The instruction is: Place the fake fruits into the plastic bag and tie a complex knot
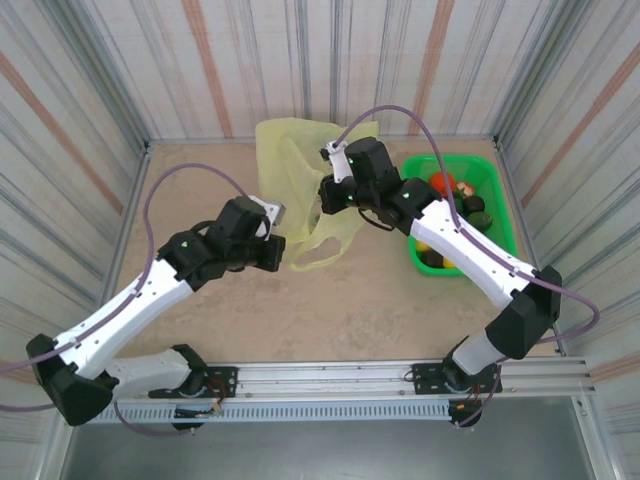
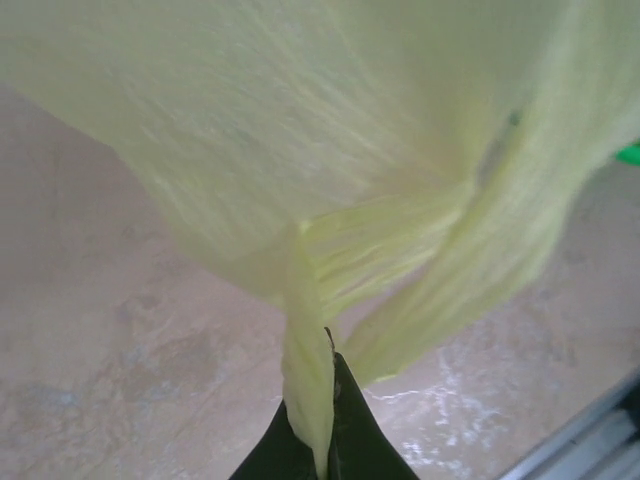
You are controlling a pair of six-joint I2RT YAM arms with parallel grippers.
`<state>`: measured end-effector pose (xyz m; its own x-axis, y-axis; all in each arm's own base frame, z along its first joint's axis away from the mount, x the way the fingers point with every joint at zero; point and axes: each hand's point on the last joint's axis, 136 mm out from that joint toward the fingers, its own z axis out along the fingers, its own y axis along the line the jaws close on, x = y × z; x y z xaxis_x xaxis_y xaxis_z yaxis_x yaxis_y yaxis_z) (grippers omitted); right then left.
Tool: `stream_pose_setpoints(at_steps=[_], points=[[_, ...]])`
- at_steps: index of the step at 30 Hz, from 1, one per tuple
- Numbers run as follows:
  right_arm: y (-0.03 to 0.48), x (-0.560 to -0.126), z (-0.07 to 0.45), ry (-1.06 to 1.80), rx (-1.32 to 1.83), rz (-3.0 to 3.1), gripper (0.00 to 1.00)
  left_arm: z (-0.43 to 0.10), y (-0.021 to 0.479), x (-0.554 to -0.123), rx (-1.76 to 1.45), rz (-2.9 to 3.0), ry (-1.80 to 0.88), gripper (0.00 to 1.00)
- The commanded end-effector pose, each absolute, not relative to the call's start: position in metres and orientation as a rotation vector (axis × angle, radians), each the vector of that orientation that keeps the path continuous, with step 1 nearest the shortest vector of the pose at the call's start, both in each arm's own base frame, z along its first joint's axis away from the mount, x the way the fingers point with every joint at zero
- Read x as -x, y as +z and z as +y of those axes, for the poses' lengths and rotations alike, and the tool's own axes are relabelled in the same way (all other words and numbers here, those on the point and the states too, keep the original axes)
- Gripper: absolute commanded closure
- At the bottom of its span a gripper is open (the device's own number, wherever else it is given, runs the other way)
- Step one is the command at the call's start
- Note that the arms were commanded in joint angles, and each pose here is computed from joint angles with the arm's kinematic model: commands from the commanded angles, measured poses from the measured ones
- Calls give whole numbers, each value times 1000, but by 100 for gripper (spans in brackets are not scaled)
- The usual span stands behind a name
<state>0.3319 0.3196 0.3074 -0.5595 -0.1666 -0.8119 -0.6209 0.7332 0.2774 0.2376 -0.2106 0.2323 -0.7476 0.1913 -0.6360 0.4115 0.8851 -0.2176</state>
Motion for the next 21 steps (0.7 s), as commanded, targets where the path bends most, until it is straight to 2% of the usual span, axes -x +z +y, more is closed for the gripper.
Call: stream_pose_setpoints(at_steps=[1, 5, 7, 11, 15, 19, 21], points=[[336, -310, 323, 861, 643, 2030, 100, -173, 224, -249, -313, 2427, -213, 100], [347, -299, 321, 941, 677, 1972, 100, -172, 209, -248, -260, 2489, -277, 100], [337, -305, 317, 937, 669, 2003, 98, -185, 212, -243, -292, 2483, -387, 100], [287, -326, 312, 887, 631, 2184, 95, -231, 244, -217, -445, 2353, -795, 100], [232, -333, 324, 852, 680, 2359, 92, -243, 274, -197, -482, 2227, -946, 100], [194, -339, 330, 750, 705, 2415, 81, -243, 280, -195, -427, 2179, -998, 100], [186, -348, 322, 645, 653, 2439, 70, -240, 278, -200, -374, 2172, -988, 100]])
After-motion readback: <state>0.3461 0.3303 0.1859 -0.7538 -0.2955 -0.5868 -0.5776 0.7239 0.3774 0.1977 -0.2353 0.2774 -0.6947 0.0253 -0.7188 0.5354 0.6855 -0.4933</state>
